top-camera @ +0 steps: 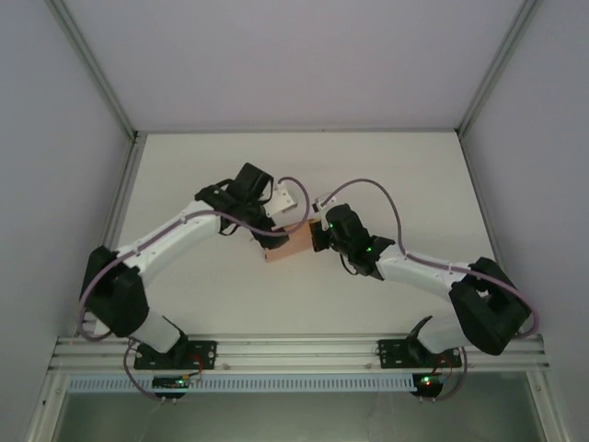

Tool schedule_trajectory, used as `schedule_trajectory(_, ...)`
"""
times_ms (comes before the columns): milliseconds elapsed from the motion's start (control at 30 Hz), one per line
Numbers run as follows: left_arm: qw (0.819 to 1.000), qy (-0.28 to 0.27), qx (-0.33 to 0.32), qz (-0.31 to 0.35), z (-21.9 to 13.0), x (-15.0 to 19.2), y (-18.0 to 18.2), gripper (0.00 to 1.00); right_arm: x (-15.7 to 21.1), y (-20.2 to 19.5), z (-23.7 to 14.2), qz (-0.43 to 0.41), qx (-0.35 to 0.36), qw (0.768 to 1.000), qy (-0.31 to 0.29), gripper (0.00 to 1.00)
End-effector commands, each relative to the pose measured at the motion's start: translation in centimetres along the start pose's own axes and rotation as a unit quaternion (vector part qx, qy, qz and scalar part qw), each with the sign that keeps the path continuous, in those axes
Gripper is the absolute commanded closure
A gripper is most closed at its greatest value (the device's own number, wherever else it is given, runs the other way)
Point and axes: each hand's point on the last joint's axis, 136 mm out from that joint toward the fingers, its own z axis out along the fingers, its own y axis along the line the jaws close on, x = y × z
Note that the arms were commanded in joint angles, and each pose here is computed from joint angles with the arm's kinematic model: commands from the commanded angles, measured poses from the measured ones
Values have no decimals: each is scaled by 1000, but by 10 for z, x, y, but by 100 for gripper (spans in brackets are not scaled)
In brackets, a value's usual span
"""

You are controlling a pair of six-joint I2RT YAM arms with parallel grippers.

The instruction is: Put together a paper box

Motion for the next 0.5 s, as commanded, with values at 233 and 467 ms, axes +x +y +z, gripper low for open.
schedule_trajectory(233, 989, 12, -63, -130, -20, 48, 3, 42, 45, -8, -3, 14, 42, 992, 122, 100)
schedule_trajectory(467, 991, 29, -75, -110, -8, 49, 9, 55, 49, -2, -1, 18, 29, 990, 134, 100)
